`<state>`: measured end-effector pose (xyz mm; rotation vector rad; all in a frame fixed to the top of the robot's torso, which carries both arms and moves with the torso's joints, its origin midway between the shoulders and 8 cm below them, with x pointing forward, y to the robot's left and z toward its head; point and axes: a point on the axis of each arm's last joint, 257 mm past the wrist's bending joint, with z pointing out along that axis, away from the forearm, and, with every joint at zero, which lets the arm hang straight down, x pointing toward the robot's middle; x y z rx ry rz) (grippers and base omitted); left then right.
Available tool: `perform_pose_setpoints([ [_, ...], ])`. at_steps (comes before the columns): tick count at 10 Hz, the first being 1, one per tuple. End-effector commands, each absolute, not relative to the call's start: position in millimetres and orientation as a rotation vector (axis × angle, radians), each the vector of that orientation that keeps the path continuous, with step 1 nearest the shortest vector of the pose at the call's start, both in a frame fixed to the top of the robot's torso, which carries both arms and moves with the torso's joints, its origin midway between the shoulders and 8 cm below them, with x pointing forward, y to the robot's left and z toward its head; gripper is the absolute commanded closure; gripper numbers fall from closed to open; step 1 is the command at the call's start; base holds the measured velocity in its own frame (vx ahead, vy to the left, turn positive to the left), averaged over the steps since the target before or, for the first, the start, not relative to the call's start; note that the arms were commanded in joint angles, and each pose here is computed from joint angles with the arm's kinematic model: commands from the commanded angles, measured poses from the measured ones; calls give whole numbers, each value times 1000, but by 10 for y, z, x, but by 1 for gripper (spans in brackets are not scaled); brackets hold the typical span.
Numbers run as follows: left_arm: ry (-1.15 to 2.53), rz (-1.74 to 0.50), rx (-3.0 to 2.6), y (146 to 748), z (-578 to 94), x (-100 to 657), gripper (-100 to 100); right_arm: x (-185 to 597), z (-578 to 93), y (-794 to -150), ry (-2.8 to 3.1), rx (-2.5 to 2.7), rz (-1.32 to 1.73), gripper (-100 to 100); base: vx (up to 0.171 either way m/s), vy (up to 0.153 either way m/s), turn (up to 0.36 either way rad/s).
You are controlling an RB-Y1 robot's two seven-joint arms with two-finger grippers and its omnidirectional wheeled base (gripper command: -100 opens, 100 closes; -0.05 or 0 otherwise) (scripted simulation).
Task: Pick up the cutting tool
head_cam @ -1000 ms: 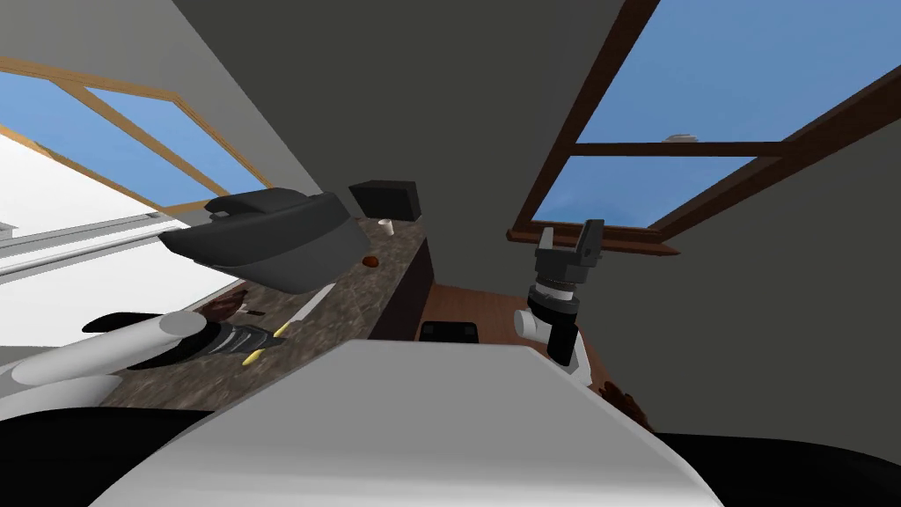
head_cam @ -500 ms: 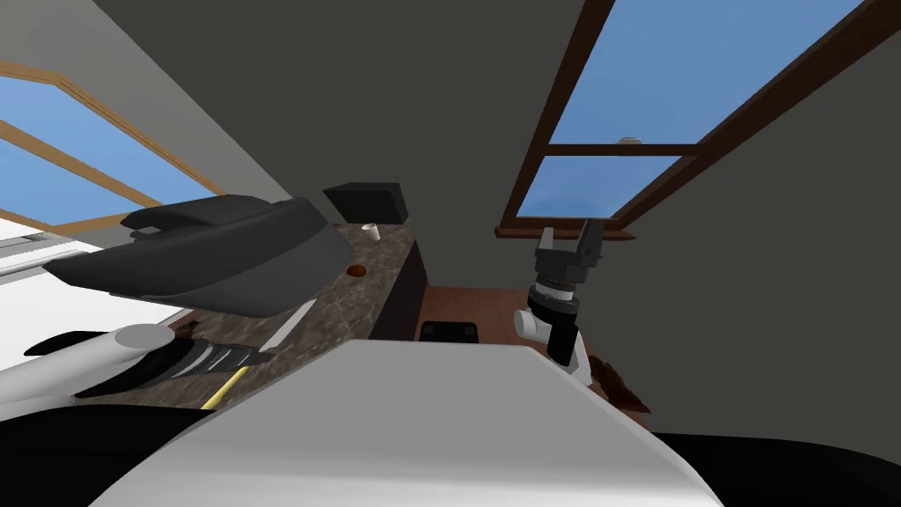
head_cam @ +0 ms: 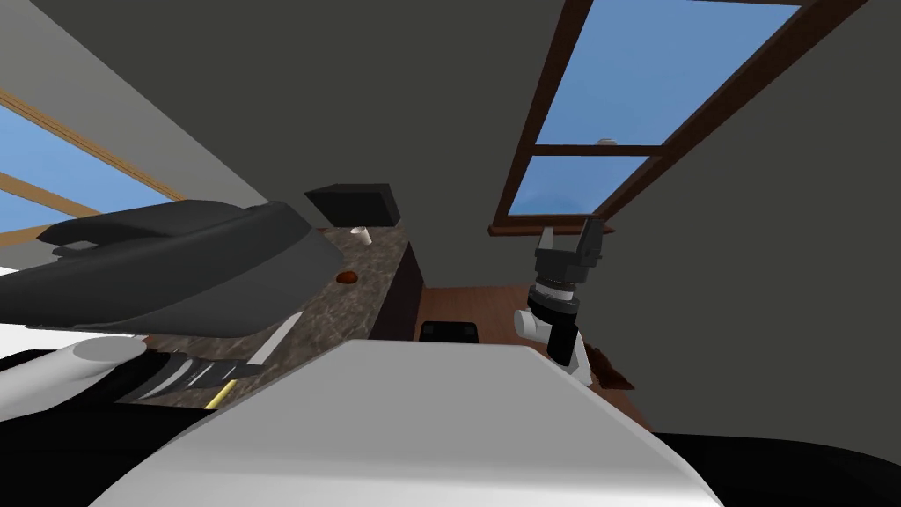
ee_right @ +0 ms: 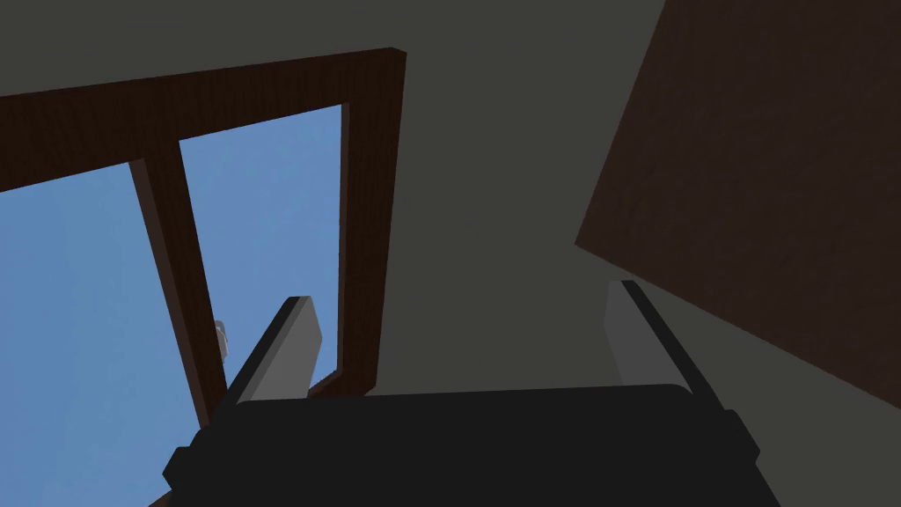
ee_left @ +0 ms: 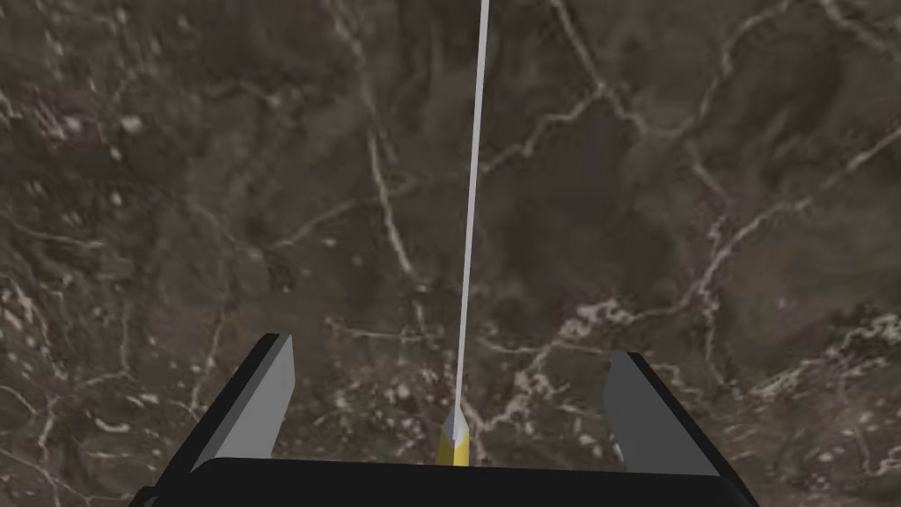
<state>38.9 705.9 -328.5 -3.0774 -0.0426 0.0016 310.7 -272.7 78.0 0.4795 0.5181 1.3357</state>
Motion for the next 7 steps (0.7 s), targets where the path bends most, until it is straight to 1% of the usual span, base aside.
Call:
perform_pose_setpoints([
  [1, -150, 29, -3126, 6977, -3288, 185, -100, 3107, 780, -2727, 518, 479, 1336, 0, 22, 33, -325],
  [2, -184, 35, -3139, 6955, -3286, 129, -100, 3107, 780, -2727, 518, 479, 1336, 0, 23, 47, -262],
  [3, -153, 28, -3126, 6975, -3288, 171, -100, 3107, 779, -2727, 518, 479, 1336, 0, 9, 25, -41],
  [4, -159, 30, -3130, 6967, -3285, 163, 0, 3106, 779, -2727, 518, 480, 1336, 0, 0, 0, 0],
  [5, -178, 23, -3127, 6964, -3400, 89, -100, 3106, 779, -2727, 518, 480, 1336, 0, -7, 2, -97],
  [7, -184, 24, -3129, 6954, -3420, 69, -100, 3107, 779, -2727, 518, 480, 1336, 0, -14, 4, -58],
])
